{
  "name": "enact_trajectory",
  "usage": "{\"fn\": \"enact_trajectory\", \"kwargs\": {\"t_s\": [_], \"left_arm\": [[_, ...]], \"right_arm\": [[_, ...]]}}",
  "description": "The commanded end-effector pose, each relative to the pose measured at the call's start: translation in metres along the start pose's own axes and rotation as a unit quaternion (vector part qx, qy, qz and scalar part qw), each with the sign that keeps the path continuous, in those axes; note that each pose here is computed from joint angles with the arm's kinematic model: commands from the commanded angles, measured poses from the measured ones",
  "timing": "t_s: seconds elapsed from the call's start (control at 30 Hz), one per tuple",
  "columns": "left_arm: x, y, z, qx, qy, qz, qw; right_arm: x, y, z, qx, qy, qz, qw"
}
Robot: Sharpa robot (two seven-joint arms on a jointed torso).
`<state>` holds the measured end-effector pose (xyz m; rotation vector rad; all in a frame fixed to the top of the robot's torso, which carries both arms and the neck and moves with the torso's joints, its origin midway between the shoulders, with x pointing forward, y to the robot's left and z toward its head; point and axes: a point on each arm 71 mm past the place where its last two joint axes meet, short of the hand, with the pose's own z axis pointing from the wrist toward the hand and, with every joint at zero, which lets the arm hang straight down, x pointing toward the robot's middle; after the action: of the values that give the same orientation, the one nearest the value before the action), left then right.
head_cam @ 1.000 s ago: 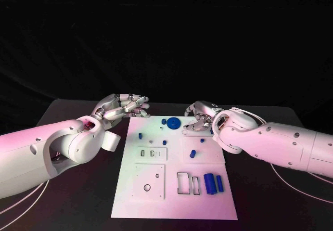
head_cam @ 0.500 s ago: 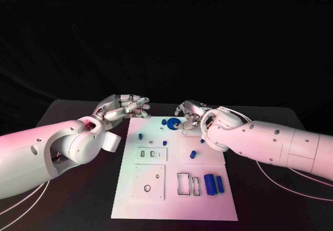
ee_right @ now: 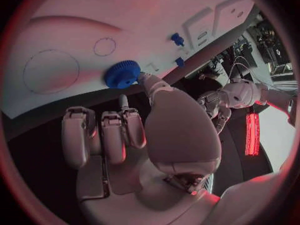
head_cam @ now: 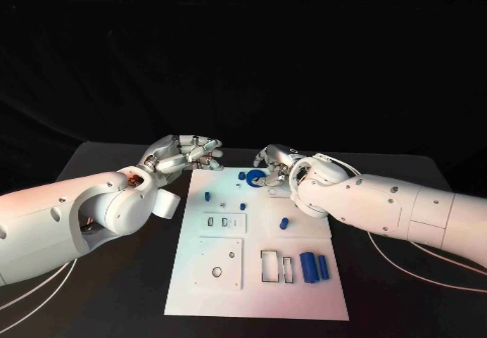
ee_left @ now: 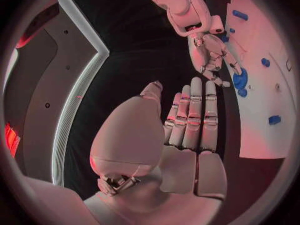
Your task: Assemble the parts on the task board
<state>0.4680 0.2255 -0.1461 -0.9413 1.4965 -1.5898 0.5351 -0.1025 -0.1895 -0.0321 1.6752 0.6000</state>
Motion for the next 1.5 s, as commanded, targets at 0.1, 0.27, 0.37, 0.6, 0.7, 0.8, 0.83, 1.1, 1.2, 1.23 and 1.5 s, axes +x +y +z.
{"fn": "enact_trajectory", "kwargs": {"t_s": [0.1,0.27,0.37,0.6,0.7,0.8,0.83,1.1,1.2,1.23,1.5], "left_arm": [[0.0027,-0.0009,0.0008,0.003,0.010,-0.001,1.000],[0.0028,-0.0009,0.0006,0.002,0.010,-0.001,1.000],[0.0028,-0.0009,0.0006,0.002,0.010,-0.001,1.000],[0.0029,-0.0009,0.0004,0.002,0.010,-0.001,1.000],[0.0028,-0.0009,0.0004,0.001,0.010,-0.001,1.000],[0.0027,-0.0009,0.0003,0.001,0.010,-0.001,1.000],[0.0026,-0.0008,0.0002,0.001,0.010,-0.001,1.000],[0.0027,-0.0007,0.0000,-0.001,0.011,-0.001,1.000],[0.0025,-0.0006,0.0000,-0.001,0.011,-0.001,1.000],[0.0025,-0.0005,0.0000,-0.002,0.010,-0.001,1.000],[0.0023,-0.0003,0.0001,-0.003,0.011,-0.001,1.000]], "right_arm": [[0.005,0.000,0.001,-0.002,0.018,-0.004,1.000],[0.009,-0.003,0.001,0.002,0.024,-0.005,1.000],[0.010,-0.005,0.001,0.005,0.026,-0.006,1.000],[0.013,-0.006,0.001,0.006,0.030,-0.006,1.000],[0.013,-0.006,0.001,0.005,0.032,-0.004,0.999],[0.014,-0.006,0.001,0.004,0.033,-0.003,0.999],[0.014,-0.007,0.001,0.004,0.034,-0.003,0.999],[0.015,-0.007,0.001,0.003,0.038,-0.004,0.999],[0.015,-0.008,0.001,0.004,0.039,-0.005,0.999],[0.015,-0.008,0.001,0.004,0.039,-0.005,0.999],[0.012,-0.007,-0.001,0.000,0.020,-0.013,1.000]]}}
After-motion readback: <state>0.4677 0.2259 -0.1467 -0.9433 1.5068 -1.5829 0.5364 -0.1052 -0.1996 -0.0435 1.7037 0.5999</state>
